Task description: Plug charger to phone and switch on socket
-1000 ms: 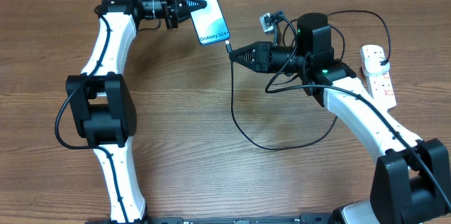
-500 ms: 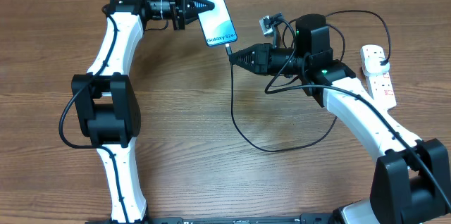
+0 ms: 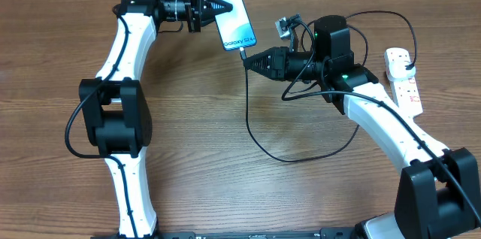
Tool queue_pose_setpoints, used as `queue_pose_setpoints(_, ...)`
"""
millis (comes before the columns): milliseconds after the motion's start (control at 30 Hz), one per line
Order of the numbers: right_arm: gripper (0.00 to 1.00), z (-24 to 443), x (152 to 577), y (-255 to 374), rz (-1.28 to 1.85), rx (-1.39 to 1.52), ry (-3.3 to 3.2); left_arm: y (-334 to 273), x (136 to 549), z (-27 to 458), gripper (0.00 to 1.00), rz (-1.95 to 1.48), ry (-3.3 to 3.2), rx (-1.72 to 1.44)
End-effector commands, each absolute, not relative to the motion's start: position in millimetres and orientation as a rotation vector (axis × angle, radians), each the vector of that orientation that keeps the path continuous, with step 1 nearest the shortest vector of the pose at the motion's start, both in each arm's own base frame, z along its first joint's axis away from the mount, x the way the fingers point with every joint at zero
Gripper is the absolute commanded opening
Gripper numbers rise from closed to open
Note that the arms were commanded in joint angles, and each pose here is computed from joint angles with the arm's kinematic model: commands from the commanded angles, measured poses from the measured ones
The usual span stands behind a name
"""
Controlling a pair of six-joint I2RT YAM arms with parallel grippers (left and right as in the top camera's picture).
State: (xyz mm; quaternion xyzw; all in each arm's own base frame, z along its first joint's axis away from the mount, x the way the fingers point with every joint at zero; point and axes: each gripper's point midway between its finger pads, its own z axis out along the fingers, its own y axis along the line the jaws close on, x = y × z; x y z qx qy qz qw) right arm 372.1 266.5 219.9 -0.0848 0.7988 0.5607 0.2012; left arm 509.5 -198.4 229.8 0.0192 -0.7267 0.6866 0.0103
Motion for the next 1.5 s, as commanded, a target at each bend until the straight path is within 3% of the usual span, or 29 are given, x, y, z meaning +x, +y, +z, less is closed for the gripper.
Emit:
queue_pose_setpoints(0,0.04,237.2,373.6,268.0,1.553,-0.259,2.188,-202.3,506.2,236.0,0.04,2.152,-2.241,0.027)
queue_pose_setpoints(1067,0.04,232.6,376.6,265.8,1.520,-0.234,2.205,-207.5,505.0,235.8,0.04,2.148,-2.244,0.013)
queue_pose_setpoints(1467,0.04,234.6,368.2,268.6,1.567,-0.281,2.204,-184.0,518.0,235.1,0.04,2.176,-2.300,0.060)
